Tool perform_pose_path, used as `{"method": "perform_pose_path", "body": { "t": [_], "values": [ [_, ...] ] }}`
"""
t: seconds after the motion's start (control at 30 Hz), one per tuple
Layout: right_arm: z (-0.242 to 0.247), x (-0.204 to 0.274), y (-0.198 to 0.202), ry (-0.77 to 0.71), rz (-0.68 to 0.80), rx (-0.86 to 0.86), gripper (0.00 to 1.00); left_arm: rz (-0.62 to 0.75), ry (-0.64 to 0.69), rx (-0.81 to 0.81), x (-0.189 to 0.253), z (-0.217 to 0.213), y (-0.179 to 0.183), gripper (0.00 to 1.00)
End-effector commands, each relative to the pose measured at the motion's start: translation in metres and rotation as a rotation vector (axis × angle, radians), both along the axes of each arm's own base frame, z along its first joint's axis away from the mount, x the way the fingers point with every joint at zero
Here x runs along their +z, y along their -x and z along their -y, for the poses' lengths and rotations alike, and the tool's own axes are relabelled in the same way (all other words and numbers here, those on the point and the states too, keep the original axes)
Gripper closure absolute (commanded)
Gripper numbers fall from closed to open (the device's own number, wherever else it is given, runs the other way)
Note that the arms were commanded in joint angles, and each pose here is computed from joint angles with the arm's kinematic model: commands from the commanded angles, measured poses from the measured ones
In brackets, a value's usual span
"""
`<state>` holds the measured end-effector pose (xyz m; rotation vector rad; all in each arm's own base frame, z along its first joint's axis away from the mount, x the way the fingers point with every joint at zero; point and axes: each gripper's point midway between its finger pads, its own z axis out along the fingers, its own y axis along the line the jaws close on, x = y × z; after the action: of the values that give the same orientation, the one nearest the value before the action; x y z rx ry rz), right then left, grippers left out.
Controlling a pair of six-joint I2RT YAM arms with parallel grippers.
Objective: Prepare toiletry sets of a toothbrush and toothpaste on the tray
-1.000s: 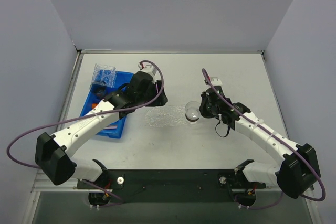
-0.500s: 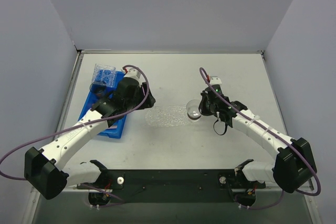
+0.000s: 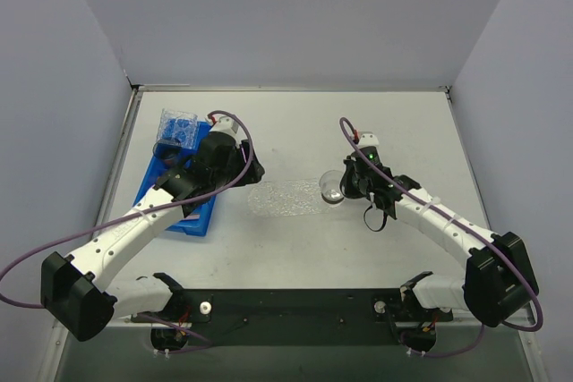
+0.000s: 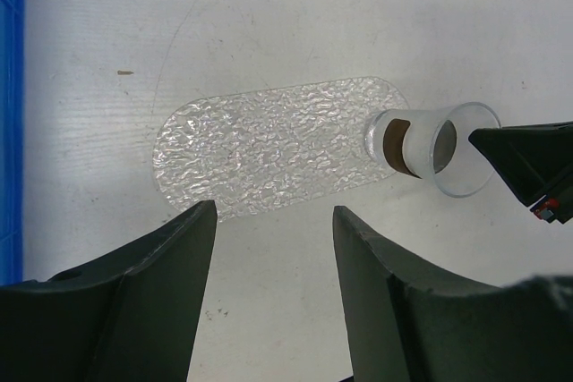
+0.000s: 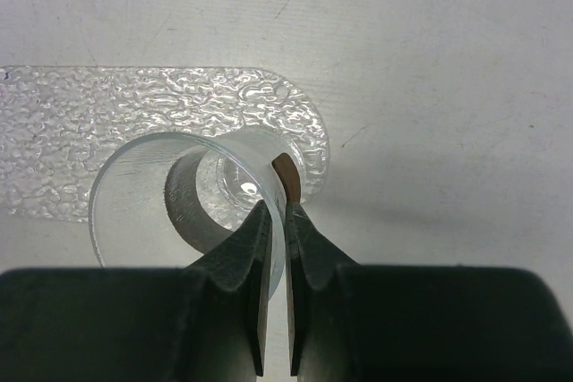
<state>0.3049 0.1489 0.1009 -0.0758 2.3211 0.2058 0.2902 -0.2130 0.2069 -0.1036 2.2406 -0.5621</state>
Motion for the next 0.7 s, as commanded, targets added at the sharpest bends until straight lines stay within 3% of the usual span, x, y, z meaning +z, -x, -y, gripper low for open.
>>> {"method": "perform_pose_path", "body": {
  "t": [0.0, 0.5, 0.67],
  "values": [
    [-0.0072, 0.0185, -0.0176, -0.053, 0.098, -0.001, 1.0, 0.058, 0.061, 0.012, 0.0217, 0.0029, -0.0056, 0.35],
    [-0.0038, 0.0097, -0.015, -0.02, 0.07, 0.007, 1.0, 0.052, 0.071, 0.012, 0.0213, 0.0041, -0.0055, 0.35],
    [-0.0041, 0.0112, -0.0153, -0.016, 0.071, 0.01, 0.89, 0.048, 0.069, 0.015, 0.021, 0.0044, -0.0063, 0.35]
  ]
}}
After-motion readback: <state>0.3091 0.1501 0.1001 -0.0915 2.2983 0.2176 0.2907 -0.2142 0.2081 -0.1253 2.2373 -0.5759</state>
